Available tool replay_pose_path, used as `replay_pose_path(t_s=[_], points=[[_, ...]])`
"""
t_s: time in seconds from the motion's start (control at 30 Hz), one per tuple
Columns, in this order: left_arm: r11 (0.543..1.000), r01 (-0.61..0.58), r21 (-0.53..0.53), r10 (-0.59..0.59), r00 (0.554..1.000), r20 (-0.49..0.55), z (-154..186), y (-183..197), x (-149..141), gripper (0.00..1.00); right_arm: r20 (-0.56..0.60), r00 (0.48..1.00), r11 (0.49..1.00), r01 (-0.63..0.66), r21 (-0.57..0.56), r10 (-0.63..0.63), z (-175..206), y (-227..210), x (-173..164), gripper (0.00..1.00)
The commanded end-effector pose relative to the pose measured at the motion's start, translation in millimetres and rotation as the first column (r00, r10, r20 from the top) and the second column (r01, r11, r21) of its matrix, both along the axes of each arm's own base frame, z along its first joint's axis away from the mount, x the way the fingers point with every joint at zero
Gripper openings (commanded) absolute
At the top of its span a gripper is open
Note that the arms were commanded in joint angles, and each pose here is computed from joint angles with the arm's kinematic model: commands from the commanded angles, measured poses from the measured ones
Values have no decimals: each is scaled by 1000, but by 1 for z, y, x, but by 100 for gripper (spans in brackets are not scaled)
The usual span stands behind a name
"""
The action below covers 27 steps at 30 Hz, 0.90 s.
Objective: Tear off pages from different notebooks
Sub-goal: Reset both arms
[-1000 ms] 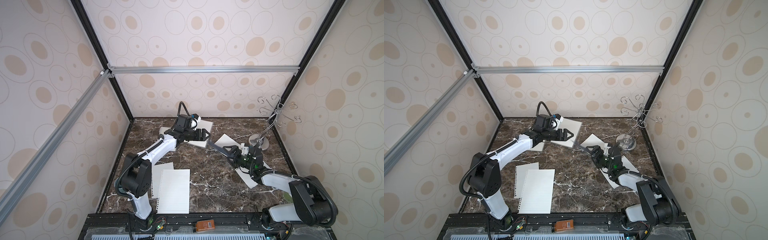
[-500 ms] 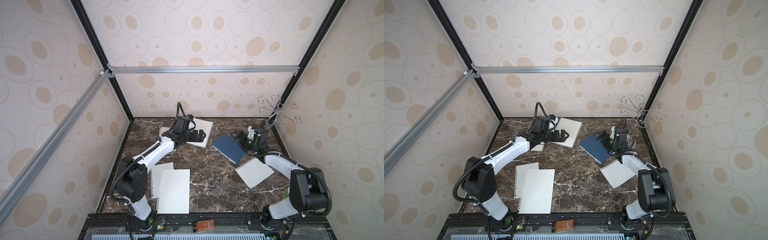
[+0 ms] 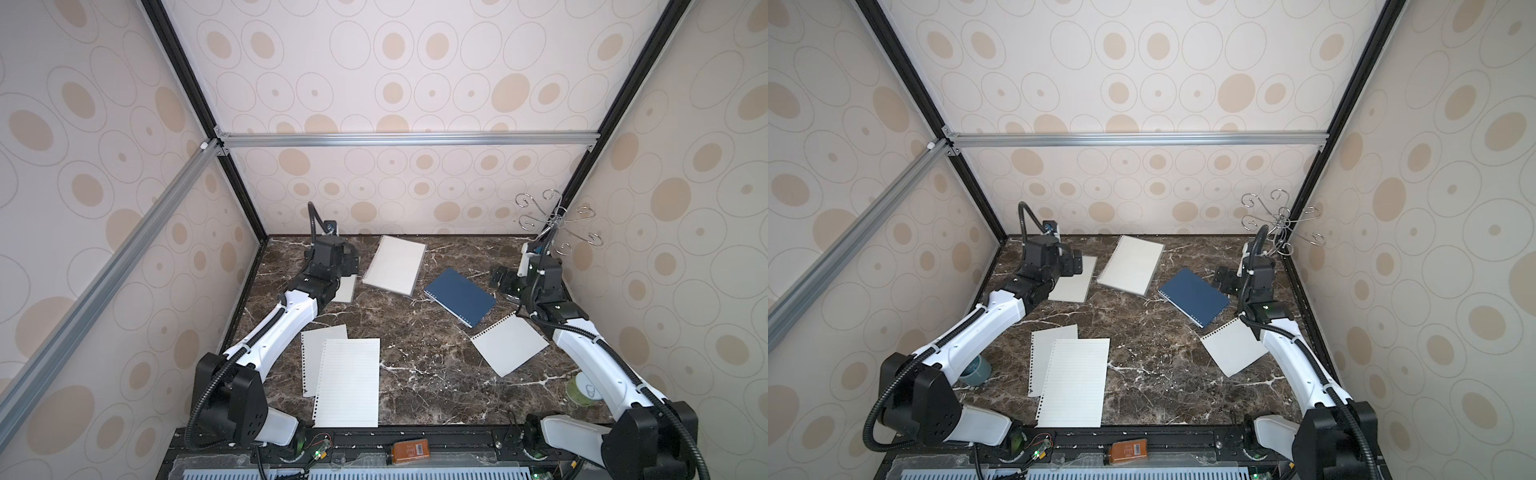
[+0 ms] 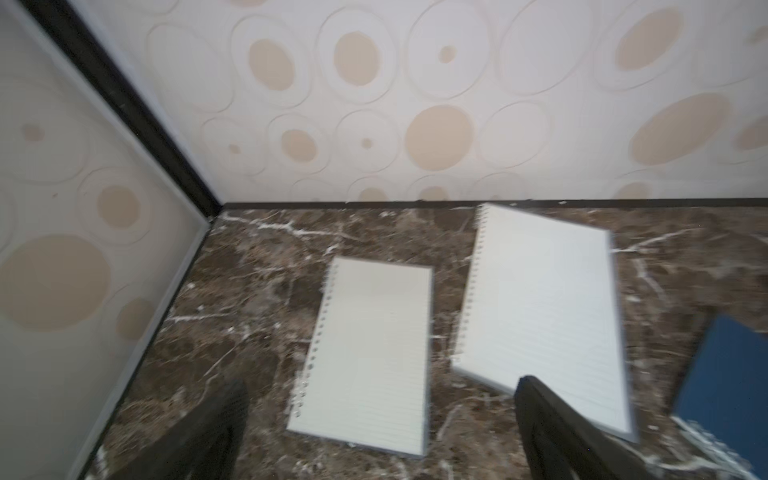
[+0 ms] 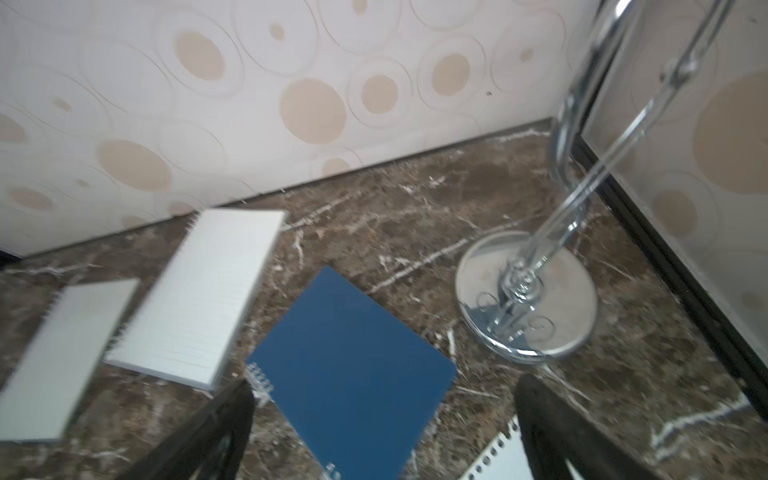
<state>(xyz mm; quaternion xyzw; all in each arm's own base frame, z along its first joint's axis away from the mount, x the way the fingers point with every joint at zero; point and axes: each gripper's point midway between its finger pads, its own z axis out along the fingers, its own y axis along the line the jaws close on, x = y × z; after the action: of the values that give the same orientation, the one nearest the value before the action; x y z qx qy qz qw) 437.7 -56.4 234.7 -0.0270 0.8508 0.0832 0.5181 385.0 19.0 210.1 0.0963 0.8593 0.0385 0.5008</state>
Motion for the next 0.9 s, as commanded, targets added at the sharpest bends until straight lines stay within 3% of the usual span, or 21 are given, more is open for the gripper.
replay_pose_path(t_s=[0.0,0.17,0.3,0.53,0.6,0.67,0.7,0.73,0.8,0.87], points=[[995,-61,82,59,998,24,-28,46,-5,100,41,998,990,53,-130,-48,-1,-27,2,99],[997,-58,49,48,979,196,-56,73,-33,100,80,997,992,18,-122,-8,-24,-30,3,99],[998,-68,7,64,961,270,-68,81,-46,100,107,994,992,-2,-128,16,-42,-29,1,99],[999,25,21,-31,929,368,-97,74,-71,100,115,992,986,-31,-163,50,-92,-30,4,100],[1000,7,15,-13,881,472,-91,78,-80,100,168,981,983,-67,-169,96,-108,-22,0,100],[996,84,29,-88,921,381,-104,66,-71,100,215,965,978,-113,-178,151,-116,-14,6,100],[993,109,34,-113,913,392,-102,63,-64,100,166,971,973,-141,-182,172,-122,-10,7,100],[994,103,25,-106,930,353,-110,64,-58,100,92,975,967,-186,-175,204,-125,-5,7,99],[997,76,9,-74,930,359,-108,71,-57,100,130,967,966,-194,-172,217,-124,-1,15,99],[997,78,8,-76,935,346,-109,70,-57,100,71,977,968,-188,-165,202,-127,-4,12,99]])
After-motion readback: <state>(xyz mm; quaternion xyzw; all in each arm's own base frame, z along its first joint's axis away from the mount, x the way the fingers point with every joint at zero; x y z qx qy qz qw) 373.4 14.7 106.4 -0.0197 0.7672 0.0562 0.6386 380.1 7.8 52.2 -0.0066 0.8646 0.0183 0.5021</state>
